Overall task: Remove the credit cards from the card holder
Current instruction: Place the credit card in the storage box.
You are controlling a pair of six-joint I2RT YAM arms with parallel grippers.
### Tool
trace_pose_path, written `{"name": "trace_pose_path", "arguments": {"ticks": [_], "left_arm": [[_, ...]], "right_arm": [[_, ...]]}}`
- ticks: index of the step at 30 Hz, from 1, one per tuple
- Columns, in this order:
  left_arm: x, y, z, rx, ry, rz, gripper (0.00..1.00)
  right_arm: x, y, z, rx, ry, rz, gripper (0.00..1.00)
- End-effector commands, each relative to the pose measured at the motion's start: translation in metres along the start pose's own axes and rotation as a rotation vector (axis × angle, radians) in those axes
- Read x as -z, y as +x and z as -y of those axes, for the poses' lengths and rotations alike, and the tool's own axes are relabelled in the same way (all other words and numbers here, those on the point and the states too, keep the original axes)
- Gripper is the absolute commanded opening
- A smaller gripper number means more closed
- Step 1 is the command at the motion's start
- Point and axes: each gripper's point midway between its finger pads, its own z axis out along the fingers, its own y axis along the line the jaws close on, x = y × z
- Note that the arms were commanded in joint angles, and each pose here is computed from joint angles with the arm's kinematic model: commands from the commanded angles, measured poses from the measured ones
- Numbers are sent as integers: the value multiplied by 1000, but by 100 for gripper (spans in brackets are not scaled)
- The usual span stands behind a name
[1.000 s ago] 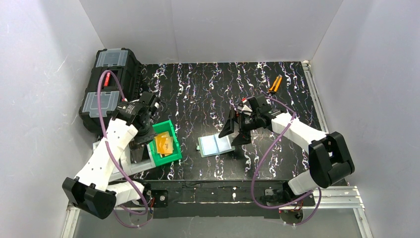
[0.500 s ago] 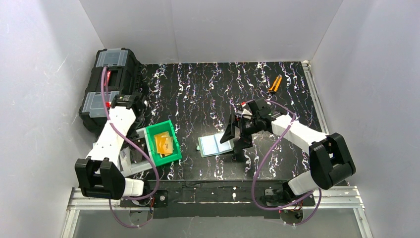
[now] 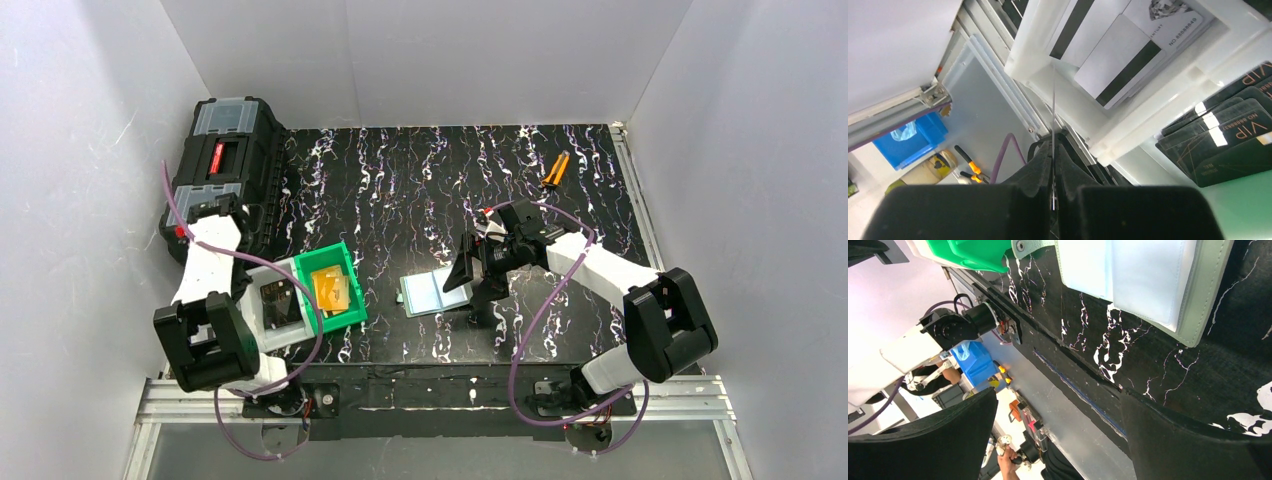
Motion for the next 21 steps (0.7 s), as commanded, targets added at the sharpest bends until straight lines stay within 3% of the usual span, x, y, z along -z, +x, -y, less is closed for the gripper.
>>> {"name": "trace_pose_path", "arguments": {"ticks": [1,13,18,20,21], "left_arm": [[-19,-1,8,-36,25,-61,0],[-24,1,3,84,32,-86,1],[-22,0,-5,123,41,-73,21],[-21,0,-7,128,45,-67,37],[-20,-1,-7,131,46,-63,41]], "right_arm": [[0,3,1,17,9,-9,98],[-2,7,3,25,22,-20,98],[-3,8,2,32,21,-25,98],[-4,8,2,32,21,-28,98],[-4,8,2,33,21,-29,98]]}}
